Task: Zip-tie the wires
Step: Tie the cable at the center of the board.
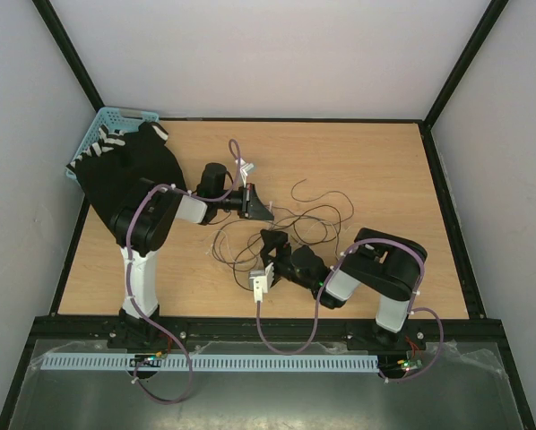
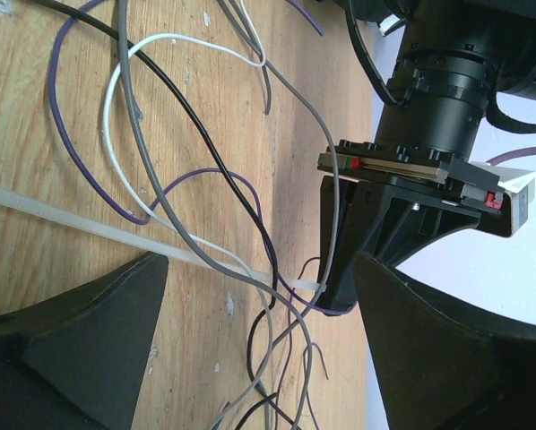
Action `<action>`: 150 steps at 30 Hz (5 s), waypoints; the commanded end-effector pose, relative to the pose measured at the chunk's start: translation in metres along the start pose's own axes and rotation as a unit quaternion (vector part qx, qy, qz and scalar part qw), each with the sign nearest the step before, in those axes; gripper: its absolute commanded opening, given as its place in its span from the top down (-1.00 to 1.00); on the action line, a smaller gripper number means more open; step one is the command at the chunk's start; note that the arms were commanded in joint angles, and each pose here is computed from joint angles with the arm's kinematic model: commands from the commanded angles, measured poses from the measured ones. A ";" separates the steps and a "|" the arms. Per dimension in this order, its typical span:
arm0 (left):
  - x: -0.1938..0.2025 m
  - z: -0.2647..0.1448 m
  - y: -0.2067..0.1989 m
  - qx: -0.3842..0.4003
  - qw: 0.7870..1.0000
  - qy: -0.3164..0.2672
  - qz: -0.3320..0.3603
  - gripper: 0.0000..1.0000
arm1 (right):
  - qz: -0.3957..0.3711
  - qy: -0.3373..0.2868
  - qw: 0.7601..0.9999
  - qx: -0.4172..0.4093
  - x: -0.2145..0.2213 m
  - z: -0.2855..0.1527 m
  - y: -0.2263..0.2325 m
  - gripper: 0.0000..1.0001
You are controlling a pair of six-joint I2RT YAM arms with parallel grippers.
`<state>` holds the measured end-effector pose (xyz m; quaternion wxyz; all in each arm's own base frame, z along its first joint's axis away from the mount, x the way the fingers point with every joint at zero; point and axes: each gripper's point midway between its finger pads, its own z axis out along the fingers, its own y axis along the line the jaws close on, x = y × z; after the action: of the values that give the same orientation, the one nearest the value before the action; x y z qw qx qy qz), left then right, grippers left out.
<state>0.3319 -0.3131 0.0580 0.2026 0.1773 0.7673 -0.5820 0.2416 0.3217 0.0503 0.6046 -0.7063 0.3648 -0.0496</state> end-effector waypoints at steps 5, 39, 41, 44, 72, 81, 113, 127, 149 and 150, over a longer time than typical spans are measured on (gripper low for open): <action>-0.005 0.003 -0.004 0.013 1.000 0.003 0.012 1.00 | 0.013 -0.003 1.000 -0.009 -0.004 -0.002 0.013 -0.88; -0.004 0.004 0.000 0.012 1.000 0.005 0.006 1.00 | 0.017 -0.027 0.999 -0.037 -0.026 0.003 0.032 -0.38; -0.004 0.004 0.000 0.012 1.000 0.005 0.006 1.00 | 0.018 -0.027 0.999 -0.038 -0.026 0.003 0.033 -0.24; -0.004 0.004 0.000 0.012 1.000 0.004 0.006 1.00 | 0.025 -0.027 0.999 -0.035 -0.027 0.003 0.031 -0.02; -0.003 0.002 -0.008 0.021 1.000 0.008 0.012 1.00 | 0.285 -0.059 0.940 -0.179 -0.042 -0.003 0.043 1.00; -0.003 -0.001 -0.019 0.027 0.999 0.007 0.037 1.00 | 0.415 -0.051 0.879 -0.230 -0.035 -0.010 0.034 1.00; 0.023 -0.016 -0.049 -0.057 0.938 -0.054 0.339 1.00 | 0.593 -0.053 0.743 -0.307 -0.016 -0.039 0.013 1.00; 0.024 -0.015 -0.059 -0.140 0.853 -0.077 0.497 1.00 | 0.607 -0.045 0.719 -0.337 -0.016 -0.041 0.018 1.00; 0.035 -0.013 -0.067 -0.155 0.761 -0.075 0.625 1.00 | 0.614 -0.038 0.702 -0.360 -0.020 -0.044 0.018 1.00; 0.035 -0.013 -0.067 -0.156 0.758 -0.074 0.629 1.00 | 0.615 -0.037 0.700 -0.362 -0.020 -0.044 0.019 1.00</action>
<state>0.2650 -0.3133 0.0817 0.5706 0.5280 0.5838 -0.2343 0.2005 0.2968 0.0506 0.2299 -0.4899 0.6917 0.4782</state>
